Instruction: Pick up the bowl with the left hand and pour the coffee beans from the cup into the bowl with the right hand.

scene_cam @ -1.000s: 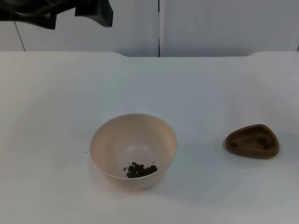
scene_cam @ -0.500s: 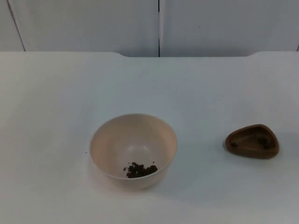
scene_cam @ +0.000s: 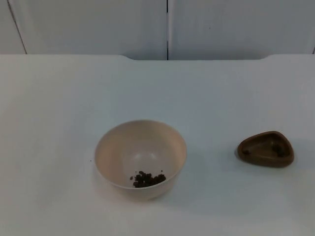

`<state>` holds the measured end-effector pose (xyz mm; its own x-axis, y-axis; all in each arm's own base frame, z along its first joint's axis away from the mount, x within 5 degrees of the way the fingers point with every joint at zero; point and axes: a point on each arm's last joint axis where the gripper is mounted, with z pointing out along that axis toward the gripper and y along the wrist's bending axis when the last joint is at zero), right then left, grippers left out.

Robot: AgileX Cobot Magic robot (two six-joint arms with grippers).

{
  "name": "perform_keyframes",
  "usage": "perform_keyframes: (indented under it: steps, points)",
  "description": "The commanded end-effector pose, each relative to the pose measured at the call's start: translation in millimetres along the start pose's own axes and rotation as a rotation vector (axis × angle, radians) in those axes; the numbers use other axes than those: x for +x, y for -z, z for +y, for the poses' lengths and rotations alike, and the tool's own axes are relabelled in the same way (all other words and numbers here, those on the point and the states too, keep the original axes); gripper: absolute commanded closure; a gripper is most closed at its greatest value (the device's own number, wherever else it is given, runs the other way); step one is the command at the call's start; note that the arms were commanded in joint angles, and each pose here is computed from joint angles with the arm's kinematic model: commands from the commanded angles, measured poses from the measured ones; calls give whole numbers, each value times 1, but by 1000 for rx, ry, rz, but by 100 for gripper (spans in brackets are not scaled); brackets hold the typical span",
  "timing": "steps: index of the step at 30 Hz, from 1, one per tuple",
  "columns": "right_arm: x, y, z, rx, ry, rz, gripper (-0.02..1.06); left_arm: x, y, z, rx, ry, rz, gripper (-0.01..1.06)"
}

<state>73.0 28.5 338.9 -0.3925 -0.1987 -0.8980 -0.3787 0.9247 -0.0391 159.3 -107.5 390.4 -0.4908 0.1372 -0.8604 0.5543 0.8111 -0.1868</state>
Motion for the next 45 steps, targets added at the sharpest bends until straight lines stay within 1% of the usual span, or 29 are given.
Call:
perform_keyframes:
  steps: [1,2,3,4,7,9,10,15,21,24,27,31,32,34,38,39,41,42,44,45]
  points:
    - [7,6,3,-22,18,2,28,4,9,-2,12,-5,-29,28]
    - [14,11,4,-31,24,11,28,8,14,-2,12,-4,-51,28]
    - [18,15,5,-33,26,15,28,21,17,-1,10,0,-47,28]
    - [18,15,5,-33,26,15,28,21,17,-1,10,0,-47,28]
    - [30,27,7,-36,31,13,28,48,26,2,4,-1,-50,28]
    - [39,33,8,-39,32,6,28,63,36,3,-6,-20,-68,28]
    - [39,33,8,-39,32,6,28,63,36,3,-6,-20,-68,28]
    - [61,44,10,-43,10,-11,29,84,64,2,0,-44,-148,28]
    - [77,59,12,-34,26,-31,29,100,91,-1,9,-72,-195,28]
    - [80,62,10,-16,14,-43,29,107,101,-2,7,-88,-200,28]
    - [81,62,9,-6,17,-23,29,112,109,-3,7,-100,-206,28]
    - [87,55,9,3,19,8,29,127,122,-4,11,-117,-195,28]
    - [87,55,9,3,19,8,29,127,122,-4,11,-117,-195,28]
    - [90,51,9,1,17,25,29,136,126,-3,6,-112,-197,28]
    - [90,51,8,4,15,24,29,158,129,2,-18,-74,-222,28]
    - [90,51,8,4,15,24,29,158,129,2,-18,-74,-222,28]
    - [90,51,8,4,15,24,29,169,134,7,-62,-59,-241,28]
    - [90,51,8,4,15,24,29,173,132,11,-99,-38,-217,28]
    - [90,51,8,4,15,24,29,174,132,13,-113,-35,-207,28]
    - [90,51,8,4,15,24,29,177,131,15,-137,-43,-167,28]
